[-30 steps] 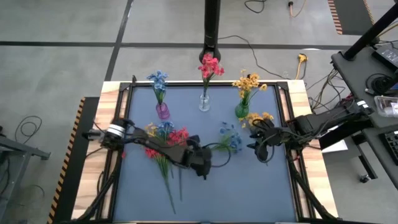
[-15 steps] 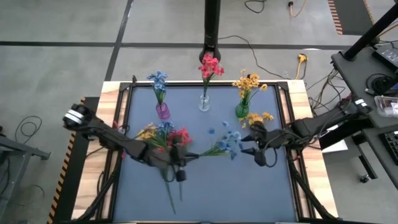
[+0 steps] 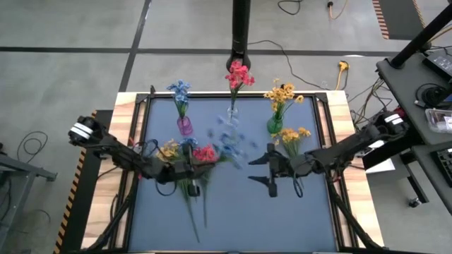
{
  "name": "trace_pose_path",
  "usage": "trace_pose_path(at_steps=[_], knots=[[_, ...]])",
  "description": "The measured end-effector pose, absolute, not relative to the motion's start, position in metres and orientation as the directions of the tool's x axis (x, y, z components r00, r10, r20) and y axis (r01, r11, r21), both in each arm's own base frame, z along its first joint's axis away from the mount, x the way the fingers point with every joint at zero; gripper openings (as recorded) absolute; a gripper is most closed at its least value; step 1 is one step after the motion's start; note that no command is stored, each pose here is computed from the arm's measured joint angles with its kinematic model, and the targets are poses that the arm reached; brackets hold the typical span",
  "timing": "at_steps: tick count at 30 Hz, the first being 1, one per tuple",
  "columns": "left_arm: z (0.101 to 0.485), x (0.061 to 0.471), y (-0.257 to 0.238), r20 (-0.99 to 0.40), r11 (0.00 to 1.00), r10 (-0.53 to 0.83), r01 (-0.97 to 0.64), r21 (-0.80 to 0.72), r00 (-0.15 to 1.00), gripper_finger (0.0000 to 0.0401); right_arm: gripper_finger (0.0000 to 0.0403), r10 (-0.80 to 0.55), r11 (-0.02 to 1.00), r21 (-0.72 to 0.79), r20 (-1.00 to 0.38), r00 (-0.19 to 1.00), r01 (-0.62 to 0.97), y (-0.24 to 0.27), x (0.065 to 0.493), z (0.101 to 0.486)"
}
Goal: Sort flowers into vase by color
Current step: Put the right blue flower into the purple vase
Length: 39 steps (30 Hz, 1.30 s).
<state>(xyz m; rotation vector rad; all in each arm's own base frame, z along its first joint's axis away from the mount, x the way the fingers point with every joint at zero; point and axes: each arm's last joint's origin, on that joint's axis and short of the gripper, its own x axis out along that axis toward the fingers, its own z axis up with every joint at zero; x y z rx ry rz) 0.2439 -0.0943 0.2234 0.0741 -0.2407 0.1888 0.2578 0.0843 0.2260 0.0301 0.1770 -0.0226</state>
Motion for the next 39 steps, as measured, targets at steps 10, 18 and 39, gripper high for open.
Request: trace_pose_path(at_steps=[10,18,39], knots=[[0.227,0.250,-0.086,0.285,0.992,0.020,-0.056,0.118,0.958,0.0000,0.0237,-0.041,0.998,-0.043,-0.003,0.999,0.040,0.088,0.298,0.250],[0.220,0.263,-0.089,0.259,0.991,0.032,-0.065,0.118,0.965,0.0000,0.0237,-0.038,0.994,-0.100,0.078,0.996,0.046,0.095,0.320,0.261],[0.218,0.272,-0.088,0.241,0.984,0.133,-0.157,0.081,0.961,0.0043,0.0027,-0.104,0.984,-0.137,0.086,0.991,0.115,0.101,0.345,0.266]])
